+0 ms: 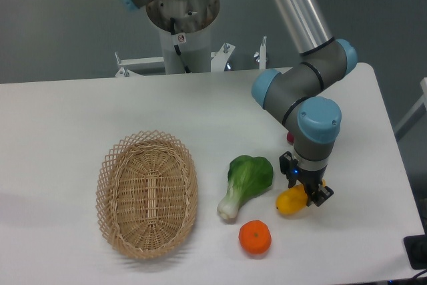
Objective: Pick up the mango from the table
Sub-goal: 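Close the gripper fingers around the yellow mango, then lift the grasped yellow mango up off the table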
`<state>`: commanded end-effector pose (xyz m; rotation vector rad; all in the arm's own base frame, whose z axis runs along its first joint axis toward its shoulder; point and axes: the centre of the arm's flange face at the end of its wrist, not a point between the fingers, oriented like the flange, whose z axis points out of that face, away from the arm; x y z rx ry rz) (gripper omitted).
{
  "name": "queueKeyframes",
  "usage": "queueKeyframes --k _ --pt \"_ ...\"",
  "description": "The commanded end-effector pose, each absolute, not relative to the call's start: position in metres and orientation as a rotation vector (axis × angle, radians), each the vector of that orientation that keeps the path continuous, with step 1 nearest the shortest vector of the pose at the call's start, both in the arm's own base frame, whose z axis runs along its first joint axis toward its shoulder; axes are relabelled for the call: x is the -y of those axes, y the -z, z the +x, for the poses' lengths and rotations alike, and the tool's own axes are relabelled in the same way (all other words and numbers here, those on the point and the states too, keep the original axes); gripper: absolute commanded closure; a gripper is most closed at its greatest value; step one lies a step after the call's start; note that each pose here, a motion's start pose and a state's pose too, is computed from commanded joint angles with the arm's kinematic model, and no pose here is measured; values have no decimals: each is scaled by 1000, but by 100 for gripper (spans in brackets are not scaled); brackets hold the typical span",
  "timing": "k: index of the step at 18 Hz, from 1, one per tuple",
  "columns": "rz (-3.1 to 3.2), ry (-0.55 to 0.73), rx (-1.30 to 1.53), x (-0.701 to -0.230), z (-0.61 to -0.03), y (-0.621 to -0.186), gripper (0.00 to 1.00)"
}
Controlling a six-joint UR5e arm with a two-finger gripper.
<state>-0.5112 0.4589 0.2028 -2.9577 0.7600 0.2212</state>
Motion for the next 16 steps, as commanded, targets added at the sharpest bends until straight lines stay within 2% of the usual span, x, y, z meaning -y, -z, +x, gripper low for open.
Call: queueKeyframes --k 7,11,16 --pt "-2938 -278 -752 -460 -520 -223 46" --pt "-2892 -400 -700 -467 -528 -277 46" --pt "-2727 -411 -545 -482 -507 -347 45"
